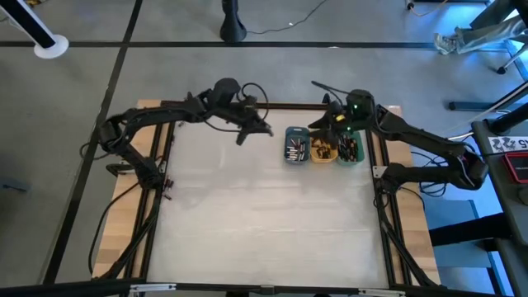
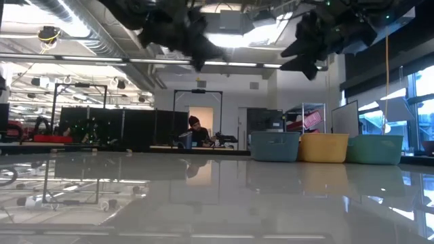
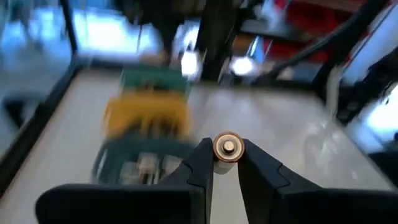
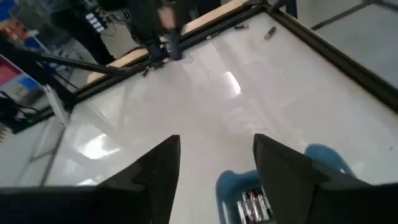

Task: Sort batteries
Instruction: Put the black battery into the green bin

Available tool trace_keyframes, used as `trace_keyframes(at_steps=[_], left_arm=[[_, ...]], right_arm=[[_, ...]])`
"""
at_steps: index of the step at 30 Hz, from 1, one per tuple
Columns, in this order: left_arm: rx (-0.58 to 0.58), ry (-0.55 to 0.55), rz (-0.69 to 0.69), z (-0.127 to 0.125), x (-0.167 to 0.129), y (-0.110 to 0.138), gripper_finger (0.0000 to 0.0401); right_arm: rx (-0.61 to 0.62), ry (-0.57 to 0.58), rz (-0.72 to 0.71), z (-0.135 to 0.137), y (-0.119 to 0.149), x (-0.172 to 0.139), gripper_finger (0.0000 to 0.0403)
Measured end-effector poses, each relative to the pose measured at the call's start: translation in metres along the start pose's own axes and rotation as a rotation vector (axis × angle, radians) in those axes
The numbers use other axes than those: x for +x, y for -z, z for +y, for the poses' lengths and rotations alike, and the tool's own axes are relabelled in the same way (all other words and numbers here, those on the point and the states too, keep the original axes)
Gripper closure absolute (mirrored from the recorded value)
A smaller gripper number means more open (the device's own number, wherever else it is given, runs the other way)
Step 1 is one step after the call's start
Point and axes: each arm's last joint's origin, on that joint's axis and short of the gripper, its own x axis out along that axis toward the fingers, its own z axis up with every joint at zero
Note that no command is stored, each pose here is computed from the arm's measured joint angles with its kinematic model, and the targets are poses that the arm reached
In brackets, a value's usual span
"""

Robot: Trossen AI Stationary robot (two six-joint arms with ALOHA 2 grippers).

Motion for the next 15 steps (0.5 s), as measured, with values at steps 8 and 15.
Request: trace_keyframes(at_steps=[8, 15], left_arm=[[0.067, 0.017, -0.219, -0.020, 0.035, -0.018, 0.0350], [0.050, 0.015, -0.245, -0.030, 0.058, -0.012, 0.0356]], right_arm=[[-0.114, 0.052, -0.044, 0.023, -0.003, 0.015, 0.0198], [-0.154, -0.009, -0.054, 0.037, -0.003, 0.021, 0.0198]])
